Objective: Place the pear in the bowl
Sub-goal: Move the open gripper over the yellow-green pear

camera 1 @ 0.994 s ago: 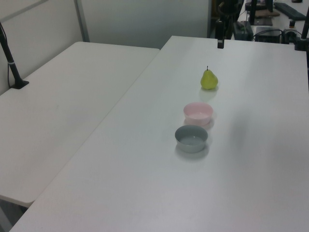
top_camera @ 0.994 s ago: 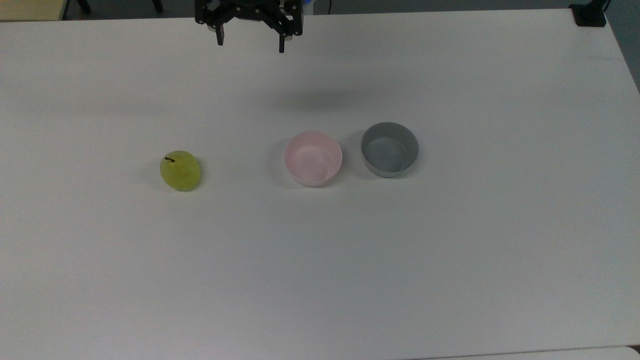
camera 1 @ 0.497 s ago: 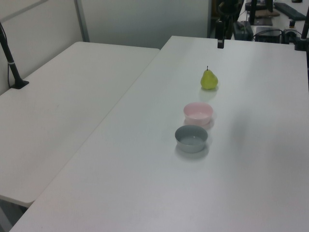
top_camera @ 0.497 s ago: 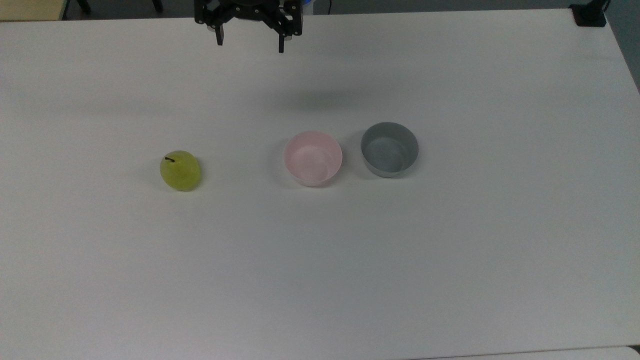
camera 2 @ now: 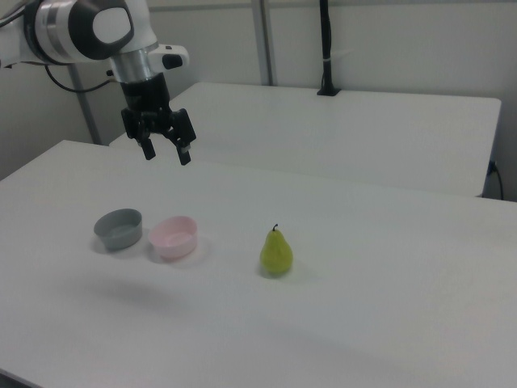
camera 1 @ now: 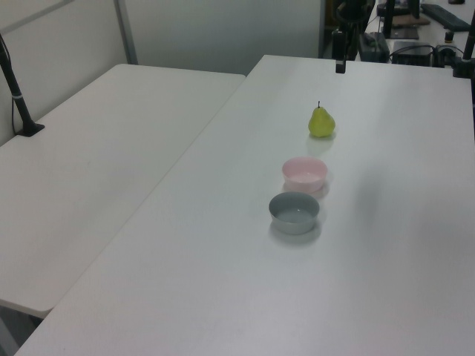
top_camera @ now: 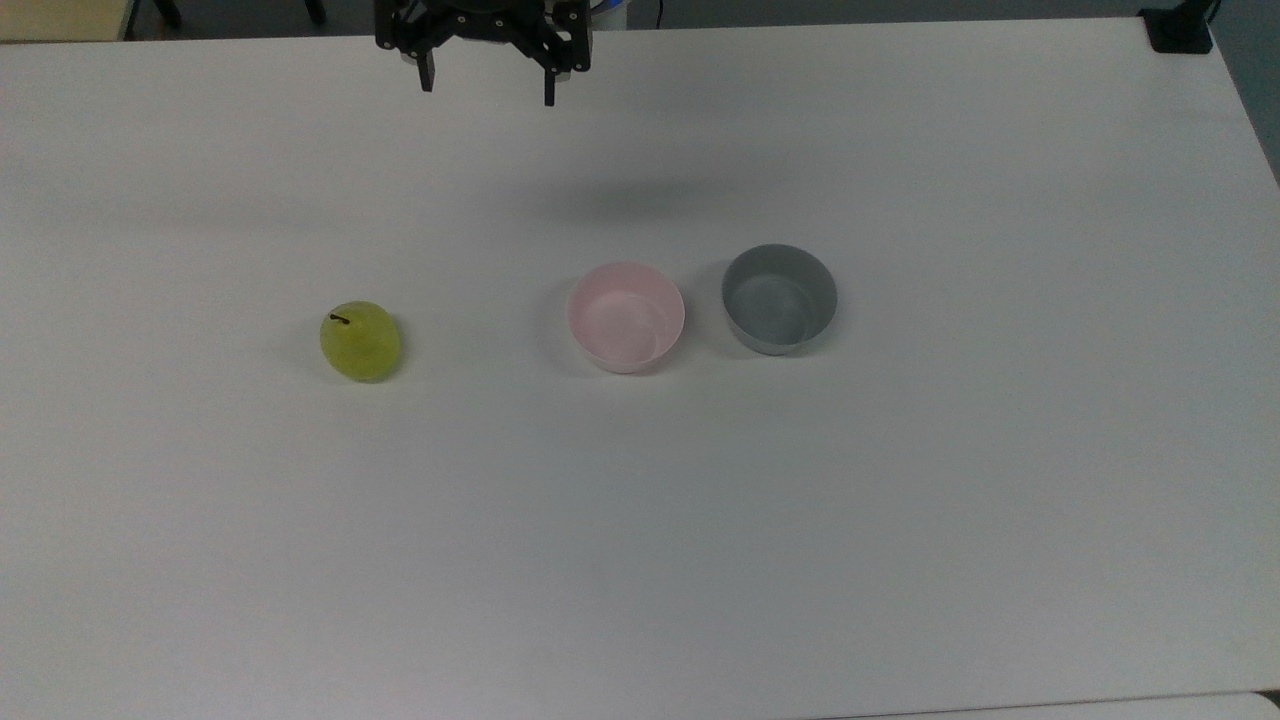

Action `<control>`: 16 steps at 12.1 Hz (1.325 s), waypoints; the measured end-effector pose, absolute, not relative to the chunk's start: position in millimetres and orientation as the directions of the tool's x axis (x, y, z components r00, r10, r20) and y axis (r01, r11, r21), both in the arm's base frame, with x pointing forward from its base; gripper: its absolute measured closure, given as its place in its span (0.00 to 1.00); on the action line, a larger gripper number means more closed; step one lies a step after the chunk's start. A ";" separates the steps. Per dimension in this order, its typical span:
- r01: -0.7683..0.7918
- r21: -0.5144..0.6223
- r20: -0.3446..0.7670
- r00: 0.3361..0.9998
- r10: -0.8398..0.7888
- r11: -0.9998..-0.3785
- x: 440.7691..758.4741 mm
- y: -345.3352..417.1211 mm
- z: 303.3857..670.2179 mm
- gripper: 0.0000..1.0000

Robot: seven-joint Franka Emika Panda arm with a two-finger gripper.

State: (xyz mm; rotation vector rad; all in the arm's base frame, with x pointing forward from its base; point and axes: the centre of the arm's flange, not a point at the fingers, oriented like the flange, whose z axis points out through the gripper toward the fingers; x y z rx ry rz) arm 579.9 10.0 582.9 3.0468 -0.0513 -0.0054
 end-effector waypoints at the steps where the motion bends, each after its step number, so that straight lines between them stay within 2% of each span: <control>1: -0.031 0.095 -0.007 0.999 -0.032 -0.995 580.6 1.1 580.7 0.00; 7: -0.023 0.095 0.004 1.000 -0.022 -0.995 592.5 -78.9 561.7 0.00; 12: 0.006 0.097 0.016 1.000 0.008 -0.995 600.4 -108.1 546.2 0.00; 16: 0.037 0.097 0.023 0.999 0.040 -0.995 613.6 -112.9 496.3 0.00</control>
